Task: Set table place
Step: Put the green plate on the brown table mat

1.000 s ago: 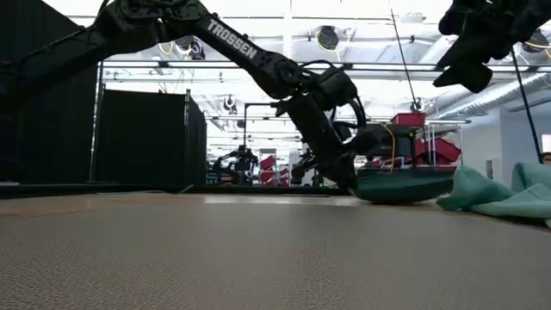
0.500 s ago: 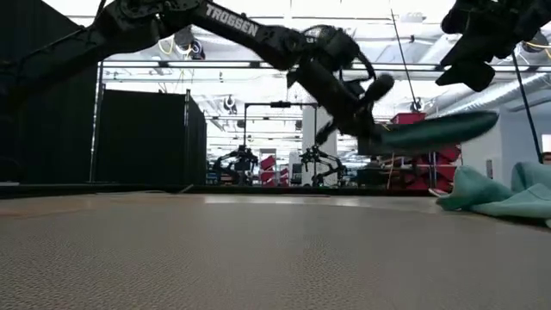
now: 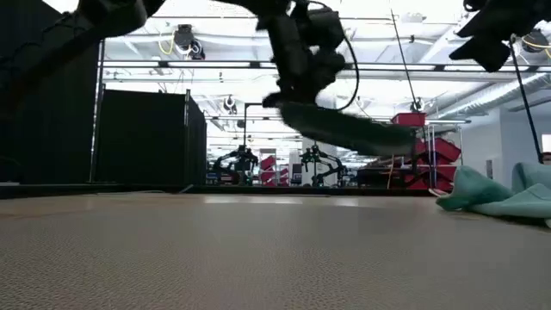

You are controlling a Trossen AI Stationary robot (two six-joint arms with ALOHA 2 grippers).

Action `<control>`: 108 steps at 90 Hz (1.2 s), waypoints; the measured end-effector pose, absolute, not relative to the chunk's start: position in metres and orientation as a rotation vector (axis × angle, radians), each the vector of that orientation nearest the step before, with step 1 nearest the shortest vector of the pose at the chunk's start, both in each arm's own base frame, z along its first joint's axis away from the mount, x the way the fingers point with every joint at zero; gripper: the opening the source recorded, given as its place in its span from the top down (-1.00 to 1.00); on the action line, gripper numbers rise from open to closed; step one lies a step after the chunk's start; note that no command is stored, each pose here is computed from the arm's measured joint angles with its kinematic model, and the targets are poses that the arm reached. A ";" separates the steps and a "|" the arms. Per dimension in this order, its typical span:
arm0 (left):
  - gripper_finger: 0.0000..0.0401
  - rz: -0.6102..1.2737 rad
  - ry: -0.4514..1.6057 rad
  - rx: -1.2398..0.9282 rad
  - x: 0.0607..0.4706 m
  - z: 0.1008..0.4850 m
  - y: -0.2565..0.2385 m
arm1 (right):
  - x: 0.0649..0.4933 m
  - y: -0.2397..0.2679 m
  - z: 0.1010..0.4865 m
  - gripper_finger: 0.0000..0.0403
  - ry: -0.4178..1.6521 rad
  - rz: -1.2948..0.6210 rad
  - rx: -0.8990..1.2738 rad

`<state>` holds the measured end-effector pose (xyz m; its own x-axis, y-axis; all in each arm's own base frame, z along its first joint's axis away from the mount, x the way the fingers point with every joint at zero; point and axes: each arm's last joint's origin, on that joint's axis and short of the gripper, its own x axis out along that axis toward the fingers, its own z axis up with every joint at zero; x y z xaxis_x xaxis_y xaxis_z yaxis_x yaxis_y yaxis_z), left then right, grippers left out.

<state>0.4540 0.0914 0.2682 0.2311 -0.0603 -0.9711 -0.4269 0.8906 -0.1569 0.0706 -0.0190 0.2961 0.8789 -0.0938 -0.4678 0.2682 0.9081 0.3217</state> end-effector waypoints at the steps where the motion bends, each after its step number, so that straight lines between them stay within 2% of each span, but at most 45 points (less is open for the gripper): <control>1: 1.00 0.254 1.339 -0.428 0.453 0.268 0.087 | 0.071 -0.019 0.296 0.01 0.464 -0.194 0.393; 10: 1.00 0.163 1.424 -0.337 0.449 0.273 0.047 | 0.069 -0.018 0.294 0.01 0.490 -0.199 0.407; 29: 1.00 0.041 1.377 -0.236 0.435 0.305 -0.036 | 0.069 -0.018 0.293 0.01 0.492 -0.208 0.438; 54: 1.00 0.185 1.344 -0.145 0.394 0.337 -0.113 | 0.069 -0.018 0.293 0.01 0.485 -0.220 0.490; 66: 1.00 0.254 1.324 -0.173 0.372 0.340 -0.143 | 0.071 -0.019 0.294 0.01 0.463 -0.215 0.492; 81: 1.00 0.383 1.300 -0.215 0.345 0.332 -0.169 | 0.072 -0.019 0.294 0.01 0.464 -0.214 0.492; 90: 1.00 0.409 1.204 -0.235 0.339 0.324 -0.174 | 0.072 -0.019 0.294 0.01 0.463 -0.214 0.492; 101: 1.00 0.379 1.122 -0.283 0.347 0.301 -0.160 | 0.073 -0.019 0.295 0.01 0.452 -0.199 0.501; 108: 1.00 0.391 1.183 -0.317 0.347 0.277 -0.142 | 0.074 -0.018 0.296 0.01 0.453 -0.180 0.508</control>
<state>0.3466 -0.1420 0.2773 0.3248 0.1289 -0.9369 -0.4552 0.8897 -0.0354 0.0736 -0.0180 0.2956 0.8860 -0.0552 -0.4604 0.2758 0.8609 0.4275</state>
